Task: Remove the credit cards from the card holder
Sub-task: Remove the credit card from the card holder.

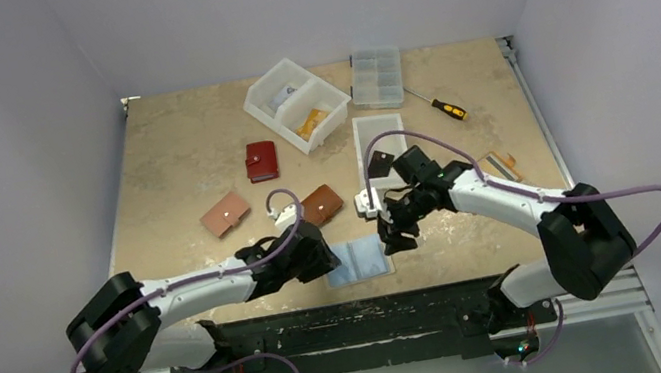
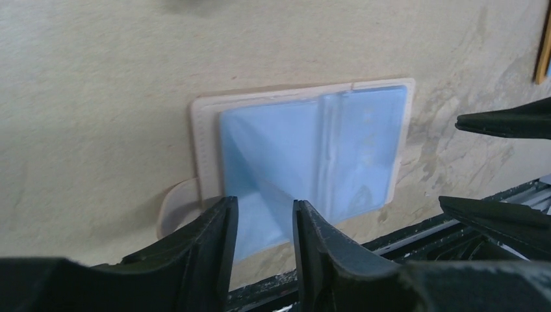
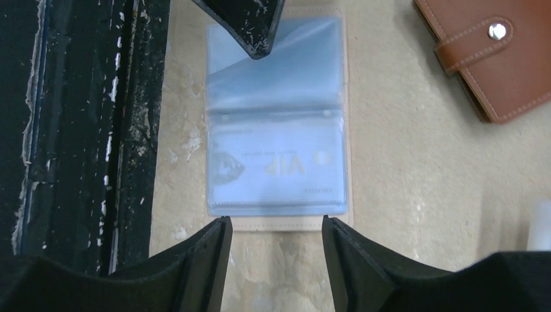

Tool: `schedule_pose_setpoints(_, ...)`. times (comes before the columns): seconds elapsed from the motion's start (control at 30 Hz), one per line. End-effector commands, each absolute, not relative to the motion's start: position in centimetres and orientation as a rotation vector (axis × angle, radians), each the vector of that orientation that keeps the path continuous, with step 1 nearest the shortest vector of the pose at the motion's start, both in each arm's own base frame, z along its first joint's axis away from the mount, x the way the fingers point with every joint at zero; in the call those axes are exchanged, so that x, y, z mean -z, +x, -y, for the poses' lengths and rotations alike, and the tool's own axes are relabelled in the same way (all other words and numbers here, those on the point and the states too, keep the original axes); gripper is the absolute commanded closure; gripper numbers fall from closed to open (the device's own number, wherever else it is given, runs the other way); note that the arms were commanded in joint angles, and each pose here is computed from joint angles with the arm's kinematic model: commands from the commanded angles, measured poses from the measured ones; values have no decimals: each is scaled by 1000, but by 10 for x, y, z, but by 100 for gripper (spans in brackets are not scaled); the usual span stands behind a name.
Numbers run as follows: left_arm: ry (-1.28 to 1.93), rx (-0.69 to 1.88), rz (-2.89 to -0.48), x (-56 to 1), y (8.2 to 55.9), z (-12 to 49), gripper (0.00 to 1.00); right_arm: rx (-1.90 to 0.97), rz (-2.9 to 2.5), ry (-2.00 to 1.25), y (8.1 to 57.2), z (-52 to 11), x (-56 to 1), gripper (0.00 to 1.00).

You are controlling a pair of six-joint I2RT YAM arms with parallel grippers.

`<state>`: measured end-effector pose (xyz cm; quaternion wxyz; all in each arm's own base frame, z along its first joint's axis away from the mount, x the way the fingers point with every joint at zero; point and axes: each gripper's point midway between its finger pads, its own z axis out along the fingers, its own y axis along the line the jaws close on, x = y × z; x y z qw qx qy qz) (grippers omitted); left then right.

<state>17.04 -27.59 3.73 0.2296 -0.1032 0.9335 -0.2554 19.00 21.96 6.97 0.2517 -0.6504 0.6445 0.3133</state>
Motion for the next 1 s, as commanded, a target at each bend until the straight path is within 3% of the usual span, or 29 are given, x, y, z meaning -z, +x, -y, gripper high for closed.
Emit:
schedule_pose_setpoints(0.0, -445, 660, -2555, -38, 169, 252, 58, -711, -1682, -1854, 202, -229, -64, 40)
schedule_pose_setpoints(0.23, -405, 640, -2453, -66, 175, 232, 53, -625, -1668, -1961, 195, -241, -47, 45)
schedule_pose_setpoints(0.5, -351, 907, -2190, -130, 182, 235, 48, -537, -1682, -2016, 193, -249, -31, 56)
schedule_pose_setpoints(0.8, -413, 1064, -2162, -113, 175, 244, 49, -512, -1699, -2016, 193, -262, -30, 81)
schedule_pose_setpoints(0.97, -375, 1118, -2190, -104, 173, 261, 50, -739, -1691, -1986, 178, -287, -52, 85)
